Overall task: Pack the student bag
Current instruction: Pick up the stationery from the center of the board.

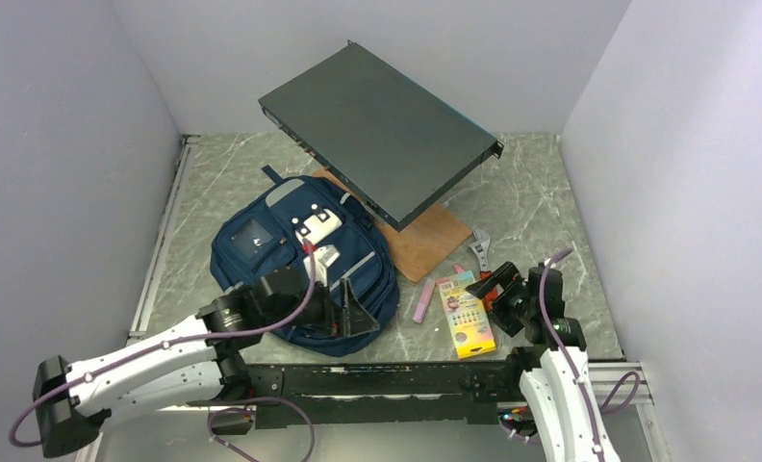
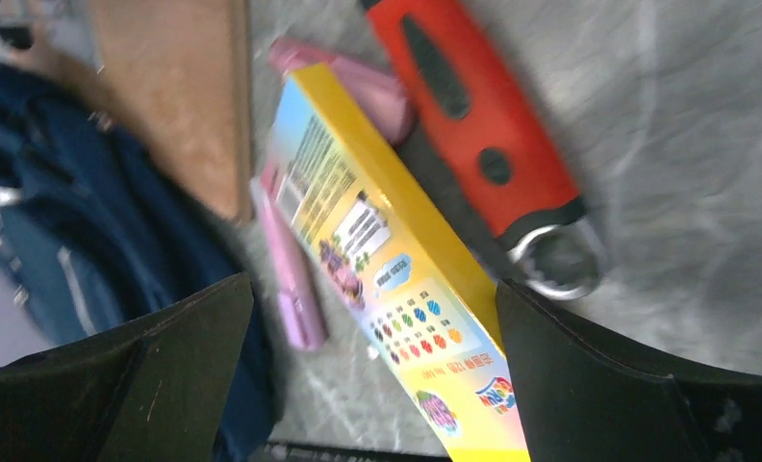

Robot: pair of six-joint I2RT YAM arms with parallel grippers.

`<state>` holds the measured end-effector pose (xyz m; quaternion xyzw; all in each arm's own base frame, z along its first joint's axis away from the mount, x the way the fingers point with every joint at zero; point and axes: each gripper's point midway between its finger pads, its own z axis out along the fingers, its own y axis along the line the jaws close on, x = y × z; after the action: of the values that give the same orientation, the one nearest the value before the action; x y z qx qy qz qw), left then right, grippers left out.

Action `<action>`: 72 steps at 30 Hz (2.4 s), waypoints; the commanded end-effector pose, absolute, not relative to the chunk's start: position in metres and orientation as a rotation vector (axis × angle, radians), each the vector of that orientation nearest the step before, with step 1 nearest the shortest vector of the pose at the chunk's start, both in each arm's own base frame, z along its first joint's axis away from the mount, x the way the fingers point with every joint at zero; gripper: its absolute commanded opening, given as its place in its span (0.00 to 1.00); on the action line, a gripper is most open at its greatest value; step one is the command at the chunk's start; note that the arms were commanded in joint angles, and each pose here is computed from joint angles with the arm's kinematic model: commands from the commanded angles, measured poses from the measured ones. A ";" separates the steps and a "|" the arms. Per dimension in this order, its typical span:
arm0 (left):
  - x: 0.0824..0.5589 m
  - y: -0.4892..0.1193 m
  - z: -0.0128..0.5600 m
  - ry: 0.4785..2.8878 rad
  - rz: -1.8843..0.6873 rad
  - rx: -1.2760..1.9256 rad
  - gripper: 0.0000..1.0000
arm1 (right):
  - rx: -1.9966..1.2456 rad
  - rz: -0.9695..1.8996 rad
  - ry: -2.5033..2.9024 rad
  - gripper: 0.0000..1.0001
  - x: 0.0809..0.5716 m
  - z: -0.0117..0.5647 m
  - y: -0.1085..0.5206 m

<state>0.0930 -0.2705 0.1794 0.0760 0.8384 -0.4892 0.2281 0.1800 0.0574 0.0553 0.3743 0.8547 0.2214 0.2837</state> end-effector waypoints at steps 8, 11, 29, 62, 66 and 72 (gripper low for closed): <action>0.098 -0.337 0.205 2.251 -1.300 0.338 1.00 | 0.682 1.014 2.389 1.00 0.165 0.078 0.116; 0.097 -0.357 0.197 2.281 -1.242 0.401 0.99 | 0.672 0.826 2.412 1.00 0.171 0.071 0.097; 0.098 -0.458 0.095 2.472 -1.241 0.419 0.49 | 0.568 0.992 2.388 0.60 0.182 0.045 0.116; 0.099 -0.407 0.163 2.285 -1.231 0.490 0.78 | 0.527 1.187 2.046 0.56 0.215 0.053 0.128; 0.112 -0.366 0.180 2.255 -1.034 0.496 0.88 | 0.455 1.218 2.031 0.32 0.217 0.065 0.133; 0.141 -0.285 0.187 2.239 -0.609 0.467 0.96 | 0.414 1.215 2.148 0.19 0.208 0.086 0.137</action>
<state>0.1169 -0.3453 0.1942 0.1700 0.8502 -0.3800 0.3222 0.2122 0.1316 0.0613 0.1957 0.8032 0.4583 0.3263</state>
